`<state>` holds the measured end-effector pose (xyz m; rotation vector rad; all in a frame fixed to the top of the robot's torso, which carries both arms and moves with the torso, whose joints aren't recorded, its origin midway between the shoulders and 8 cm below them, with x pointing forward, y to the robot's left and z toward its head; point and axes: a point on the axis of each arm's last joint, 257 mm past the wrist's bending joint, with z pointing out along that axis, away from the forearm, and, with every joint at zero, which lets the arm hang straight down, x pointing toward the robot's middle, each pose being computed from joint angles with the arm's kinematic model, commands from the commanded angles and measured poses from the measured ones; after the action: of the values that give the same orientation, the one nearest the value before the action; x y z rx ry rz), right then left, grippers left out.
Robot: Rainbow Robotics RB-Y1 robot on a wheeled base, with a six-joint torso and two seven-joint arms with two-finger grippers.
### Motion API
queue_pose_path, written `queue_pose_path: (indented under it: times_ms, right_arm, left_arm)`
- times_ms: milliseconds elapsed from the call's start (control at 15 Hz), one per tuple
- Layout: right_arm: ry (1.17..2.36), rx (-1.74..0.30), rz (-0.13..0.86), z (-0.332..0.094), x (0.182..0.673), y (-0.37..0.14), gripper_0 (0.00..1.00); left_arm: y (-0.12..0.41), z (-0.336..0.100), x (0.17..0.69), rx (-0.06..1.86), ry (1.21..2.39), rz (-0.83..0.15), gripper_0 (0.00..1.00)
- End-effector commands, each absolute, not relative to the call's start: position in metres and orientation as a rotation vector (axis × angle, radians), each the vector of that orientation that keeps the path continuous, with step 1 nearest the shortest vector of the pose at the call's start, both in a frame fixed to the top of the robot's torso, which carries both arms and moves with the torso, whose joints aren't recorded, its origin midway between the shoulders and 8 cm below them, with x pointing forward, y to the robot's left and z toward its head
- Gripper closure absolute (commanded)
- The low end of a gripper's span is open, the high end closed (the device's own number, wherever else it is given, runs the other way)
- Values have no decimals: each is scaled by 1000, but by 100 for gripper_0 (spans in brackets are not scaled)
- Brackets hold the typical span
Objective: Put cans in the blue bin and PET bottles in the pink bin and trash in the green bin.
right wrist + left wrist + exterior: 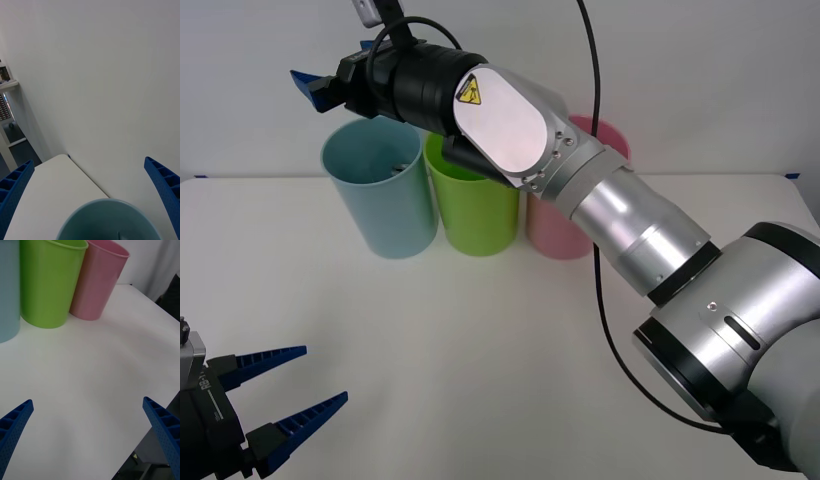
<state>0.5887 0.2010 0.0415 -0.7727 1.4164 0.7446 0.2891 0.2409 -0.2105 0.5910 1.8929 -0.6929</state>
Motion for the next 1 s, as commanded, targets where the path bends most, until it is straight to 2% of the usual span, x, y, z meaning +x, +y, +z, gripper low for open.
queue_pose_path:
  times_ms: [67, 600, 1000]
  right_arm:
    - [1369, -780, 767, 54, 575, 159, 0]
    - [1309, -806, 793, 39, 495, 27, 0]
    - [1326, -825, 739, 0, 446, -55, 0]
  left_arm:
    - [241, -210, 289, 591, 1893, -693, 0]
    - [241, -210, 289, 591, 1893, -693, 0]
    - [241, -210, 289, 591, 1893, -693, 0]
